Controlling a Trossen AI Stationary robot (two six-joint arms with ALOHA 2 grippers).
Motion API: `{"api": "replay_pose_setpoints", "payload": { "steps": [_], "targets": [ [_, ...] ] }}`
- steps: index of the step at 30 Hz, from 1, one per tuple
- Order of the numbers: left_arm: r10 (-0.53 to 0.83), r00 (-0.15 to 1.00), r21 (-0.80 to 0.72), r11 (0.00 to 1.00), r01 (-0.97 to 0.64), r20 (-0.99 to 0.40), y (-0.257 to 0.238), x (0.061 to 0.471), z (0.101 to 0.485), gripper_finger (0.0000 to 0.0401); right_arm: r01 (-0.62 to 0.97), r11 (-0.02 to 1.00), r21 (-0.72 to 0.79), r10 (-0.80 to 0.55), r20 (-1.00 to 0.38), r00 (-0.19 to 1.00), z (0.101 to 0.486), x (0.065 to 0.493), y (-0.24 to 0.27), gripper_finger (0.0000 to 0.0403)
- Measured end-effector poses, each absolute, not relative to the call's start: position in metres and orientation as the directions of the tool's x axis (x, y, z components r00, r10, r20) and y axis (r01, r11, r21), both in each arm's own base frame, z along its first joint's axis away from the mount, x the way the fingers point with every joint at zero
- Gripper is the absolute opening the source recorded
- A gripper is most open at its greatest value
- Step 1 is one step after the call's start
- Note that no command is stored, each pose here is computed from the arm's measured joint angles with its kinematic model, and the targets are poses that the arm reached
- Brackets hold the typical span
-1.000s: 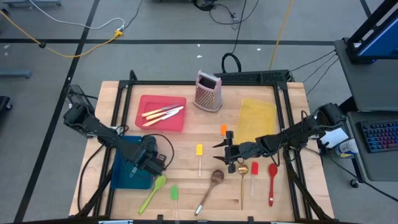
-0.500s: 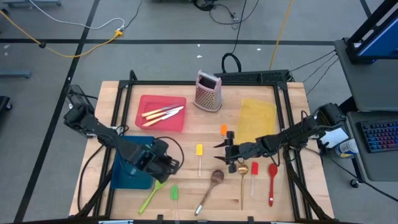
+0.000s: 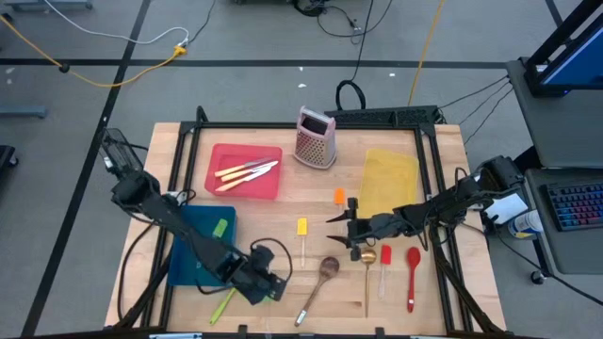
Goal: Pick & Place Kitchen Items
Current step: Put the green spatula into the blue bin
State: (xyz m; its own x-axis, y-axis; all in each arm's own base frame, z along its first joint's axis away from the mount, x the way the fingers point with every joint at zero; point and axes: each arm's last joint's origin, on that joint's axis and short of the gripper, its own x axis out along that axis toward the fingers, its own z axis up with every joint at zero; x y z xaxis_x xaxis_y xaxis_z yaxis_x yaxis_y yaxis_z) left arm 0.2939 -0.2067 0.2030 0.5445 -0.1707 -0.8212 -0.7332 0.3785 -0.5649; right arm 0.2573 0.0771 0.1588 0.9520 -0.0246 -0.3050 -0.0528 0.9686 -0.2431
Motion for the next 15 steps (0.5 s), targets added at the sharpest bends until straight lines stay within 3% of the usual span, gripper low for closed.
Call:
{"api": "replay_pose_setpoints", "payload": {
  "steps": [10, 15],
  "targets": [
    [-0.224, 0.536, -0.576, 0.194, -0.794, -0.814, -0.226, 0.288, 0.195, 0.0115, -0.077, 0.938, -0.337, -0.022, -0.281, 0.959, 0.161, 0.258, 0.077, 0.0196],
    [-0.238, 0.535, -0.576, 0.16, -0.801, -0.811, -0.231, 0.284, 0.196, 0.0115, -0.079, 0.932, -0.353, -0.021, -0.269, 0.963, 0.162, 0.258, 0.077, 0.0196]
  ]
}}
